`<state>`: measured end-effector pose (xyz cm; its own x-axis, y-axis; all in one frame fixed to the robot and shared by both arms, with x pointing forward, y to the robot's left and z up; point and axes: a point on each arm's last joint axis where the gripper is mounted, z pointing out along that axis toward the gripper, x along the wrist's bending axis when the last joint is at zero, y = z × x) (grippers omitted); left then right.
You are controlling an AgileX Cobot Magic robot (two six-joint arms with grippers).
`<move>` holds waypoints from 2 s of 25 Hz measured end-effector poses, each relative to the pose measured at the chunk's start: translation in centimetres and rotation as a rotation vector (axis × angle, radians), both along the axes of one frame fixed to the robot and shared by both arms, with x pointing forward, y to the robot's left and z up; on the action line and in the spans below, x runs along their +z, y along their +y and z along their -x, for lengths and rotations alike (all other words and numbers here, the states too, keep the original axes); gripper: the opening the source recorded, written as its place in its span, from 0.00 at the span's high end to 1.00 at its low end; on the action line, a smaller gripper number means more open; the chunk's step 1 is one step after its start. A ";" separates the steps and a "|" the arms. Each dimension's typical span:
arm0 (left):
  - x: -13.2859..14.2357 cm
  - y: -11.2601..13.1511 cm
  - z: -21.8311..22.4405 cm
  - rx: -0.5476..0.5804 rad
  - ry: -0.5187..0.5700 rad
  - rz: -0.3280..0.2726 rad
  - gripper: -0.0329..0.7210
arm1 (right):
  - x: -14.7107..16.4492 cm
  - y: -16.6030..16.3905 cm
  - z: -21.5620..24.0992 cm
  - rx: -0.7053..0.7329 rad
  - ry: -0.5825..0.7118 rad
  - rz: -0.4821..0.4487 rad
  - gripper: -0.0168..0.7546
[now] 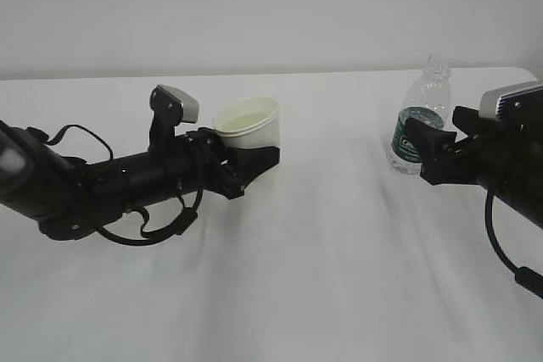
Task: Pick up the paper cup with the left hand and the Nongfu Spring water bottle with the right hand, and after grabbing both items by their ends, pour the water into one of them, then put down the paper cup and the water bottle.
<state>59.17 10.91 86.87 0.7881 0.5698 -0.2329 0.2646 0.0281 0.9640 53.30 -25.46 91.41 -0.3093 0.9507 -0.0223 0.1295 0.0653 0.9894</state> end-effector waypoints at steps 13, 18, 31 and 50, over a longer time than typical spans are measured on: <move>0.1 4.8 0.7 0.181 -0.018 -0.050 0.37 | 0.0 0.0 0.0 -0.001 0.004 -0.003 0.22; -1.1 6.6 1.7 0.277 0.038 -0.076 0.37 | 0.0 0.0 0.0 0.002 0.006 -0.003 0.22; -1.2 10.0 3.2 0.517 0.024 -0.176 0.38 | -0.2 0.0 0.0 0.002 0.021 0.000 0.22; -0.3 11.6 1.3 0.749 0.003 -0.132 0.38 | -0.2 0.0 0.0 0.002 0.027 0.000 0.22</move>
<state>57.85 22.51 86.58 0.1791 0.9756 -0.1272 0.2225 0.0858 0.9711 53.25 -25.45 91.18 -0.3116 0.9501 -0.0140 0.1560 0.0657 0.9856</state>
